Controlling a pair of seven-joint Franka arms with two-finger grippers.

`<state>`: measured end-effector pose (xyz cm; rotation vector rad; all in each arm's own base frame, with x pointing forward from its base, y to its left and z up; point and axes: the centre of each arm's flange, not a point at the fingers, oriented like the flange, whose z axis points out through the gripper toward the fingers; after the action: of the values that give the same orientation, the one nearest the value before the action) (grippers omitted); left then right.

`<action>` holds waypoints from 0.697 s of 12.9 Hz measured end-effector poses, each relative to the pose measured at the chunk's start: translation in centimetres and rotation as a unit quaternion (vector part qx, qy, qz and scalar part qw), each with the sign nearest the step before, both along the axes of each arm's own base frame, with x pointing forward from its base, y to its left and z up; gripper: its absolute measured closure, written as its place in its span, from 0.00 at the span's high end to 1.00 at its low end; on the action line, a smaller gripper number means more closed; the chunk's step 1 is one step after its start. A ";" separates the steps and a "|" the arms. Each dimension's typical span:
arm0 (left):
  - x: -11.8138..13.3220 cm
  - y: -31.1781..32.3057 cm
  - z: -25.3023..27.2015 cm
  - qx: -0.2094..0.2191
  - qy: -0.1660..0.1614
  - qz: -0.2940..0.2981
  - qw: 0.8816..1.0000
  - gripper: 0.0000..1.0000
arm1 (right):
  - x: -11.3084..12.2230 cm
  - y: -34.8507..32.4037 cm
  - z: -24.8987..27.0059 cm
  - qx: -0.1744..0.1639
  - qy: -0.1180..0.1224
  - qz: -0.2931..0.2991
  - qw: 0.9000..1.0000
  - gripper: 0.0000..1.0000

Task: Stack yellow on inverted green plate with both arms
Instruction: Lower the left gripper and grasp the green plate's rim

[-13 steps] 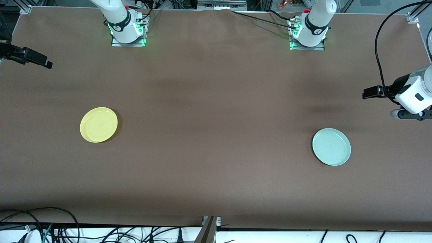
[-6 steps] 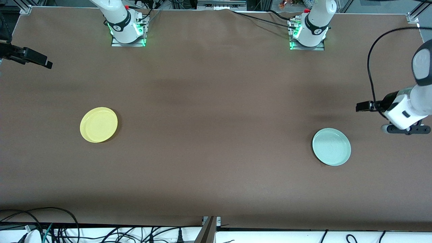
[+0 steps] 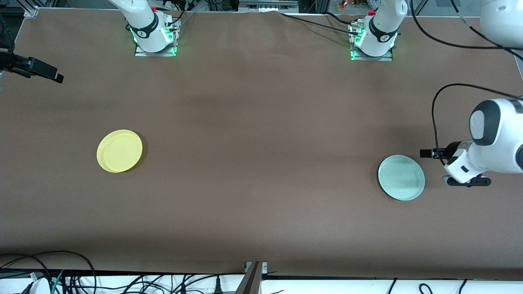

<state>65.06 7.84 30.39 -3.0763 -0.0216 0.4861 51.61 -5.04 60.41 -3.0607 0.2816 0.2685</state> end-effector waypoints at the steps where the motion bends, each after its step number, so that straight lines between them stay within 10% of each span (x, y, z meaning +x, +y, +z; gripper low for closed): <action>1: 0.3 0.0 -1.6 -0.001 -0.002 -0.001 1.000 1.00 | 0.0 0.0 0.0 0.000 0.000 0.000 1.000 1.00; 9: 1.0 2.9 -8.6 -0.010 -0.023 0.002 1.000 1.00 | 0.0 0.0 0.0 0.000 0.000 0.000 1.000 1.00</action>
<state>66.07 10.78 21.78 -3.1073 -0.0252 0.4169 51.61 -5.04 60.41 -3.0607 0.2816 0.2684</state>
